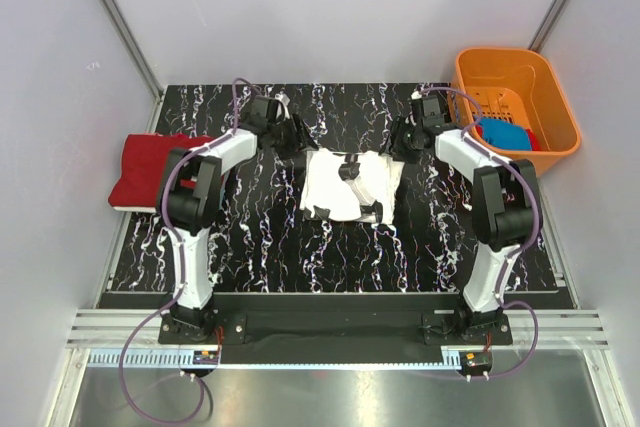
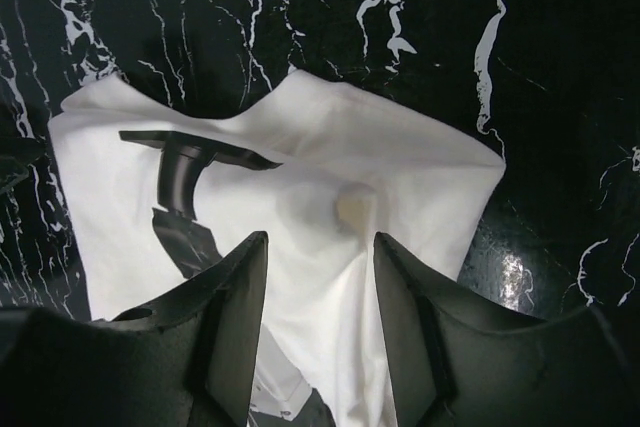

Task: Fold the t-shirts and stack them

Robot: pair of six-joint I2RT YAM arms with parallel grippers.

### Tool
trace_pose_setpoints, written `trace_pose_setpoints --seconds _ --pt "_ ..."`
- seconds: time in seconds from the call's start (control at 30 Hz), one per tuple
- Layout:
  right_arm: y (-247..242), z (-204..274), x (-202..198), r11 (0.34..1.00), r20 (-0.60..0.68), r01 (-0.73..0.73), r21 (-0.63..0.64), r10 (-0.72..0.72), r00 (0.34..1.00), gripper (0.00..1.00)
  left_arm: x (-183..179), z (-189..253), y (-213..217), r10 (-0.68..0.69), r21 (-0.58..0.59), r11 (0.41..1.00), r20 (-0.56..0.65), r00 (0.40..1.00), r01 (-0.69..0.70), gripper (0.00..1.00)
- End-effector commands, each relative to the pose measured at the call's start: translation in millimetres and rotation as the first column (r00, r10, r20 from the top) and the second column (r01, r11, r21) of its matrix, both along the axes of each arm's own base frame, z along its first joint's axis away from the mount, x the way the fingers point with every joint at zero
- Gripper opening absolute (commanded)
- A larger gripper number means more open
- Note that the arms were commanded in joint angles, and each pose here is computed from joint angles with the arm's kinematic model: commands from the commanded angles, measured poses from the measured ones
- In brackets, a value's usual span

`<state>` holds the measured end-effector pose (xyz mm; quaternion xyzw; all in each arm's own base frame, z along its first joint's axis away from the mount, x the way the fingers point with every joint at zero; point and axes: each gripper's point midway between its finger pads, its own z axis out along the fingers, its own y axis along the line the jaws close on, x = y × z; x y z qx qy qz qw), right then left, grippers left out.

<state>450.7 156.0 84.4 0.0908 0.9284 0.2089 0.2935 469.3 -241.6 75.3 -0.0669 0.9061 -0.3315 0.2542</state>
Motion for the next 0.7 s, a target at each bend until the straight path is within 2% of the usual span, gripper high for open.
trace_pose_setpoints --seconds 0.0,0.13,0.17,0.23,0.27,0.3,0.33,0.43,0.5,0.63,0.67 --pt "-4.0 12.4 19.2 1.000 0.043 0.004 -0.027 -0.003 0.999 0.53 22.6 12.7 -14.2 -0.018 -0.047 0.999 0.067 0.998 0.021 0.62" --pt "-1.5 4.1 25.0 1.000 0.035 -0.002 -0.024 0.003 0.999 0.48 33.6 9.2 -20.2 -0.021 -0.058 0.998 0.065 0.998 0.025 0.63" --pt "-1.4 0.5 27.7 1.000 0.029 -0.004 -0.020 0.004 1.000 0.37 35.1 8.1 -21.1 -0.020 -0.061 0.998 0.064 0.998 0.024 0.62" --pt "-1.7 -3.0 29.0 1.000 0.018 0.000 -0.016 0.001 1.000 0.23 38.6 5.4 -23.1 -0.020 -0.068 0.997 0.062 0.998 0.024 0.56" --pt "-3.9 -6.1 29.9 1.000 0.012 0.010 -0.015 -0.009 1.000 0.10 38.9 2.2 -24.6 -0.023 -0.070 0.997 0.060 0.998 0.027 0.52" --pt "-8.4 -7.7 30.5 1.000 0.007 0.027 -0.015 -0.027 1.000 0.03 40.3 1.5 -25.2 -0.020 -0.074 0.997 0.061 0.998 0.024 0.41" --pt "-11.0 -8.9 32.1 0.999 0.009 0.036 -0.007 -0.036 0.999 0.00 42.6 1.5 -26.3 -0.013 -0.083 0.996 0.066 0.998 0.019 0.37" --pt "-18.3 -12.3 33.0 0.997 0.005 0.063 0.045 -0.063 0.998 0.00 43.9 -1.3 -32.1 -0.021 -0.108 0.994 0.065 0.998 0.027 0.20" --pt "-21.7 -14.3 34.2 0.996 0.003 0.073 0.052 -0.074 0.997 0.00 43.5 -4.9 -33.7 -0.022 -0.119 0.993 0.058 0.998 0.029 0.16" --pt "-34.9 -22.5 37.2 0.989 -0.020 0.104 0.104 -0.103 0.995 0.00 45.4 -6.8 -36.6 -0.017 -0.130 0.991 0.062 0.998 0.025 0.00" --pt "-37.2 -30.0 35.2 0.985 -0.041 0.118 0.123 -0.114 0.993 0.00 46.2 -8.7 -35.5 -0.012 -0.129 0.991 0.060 0.998 0.020 0.00"
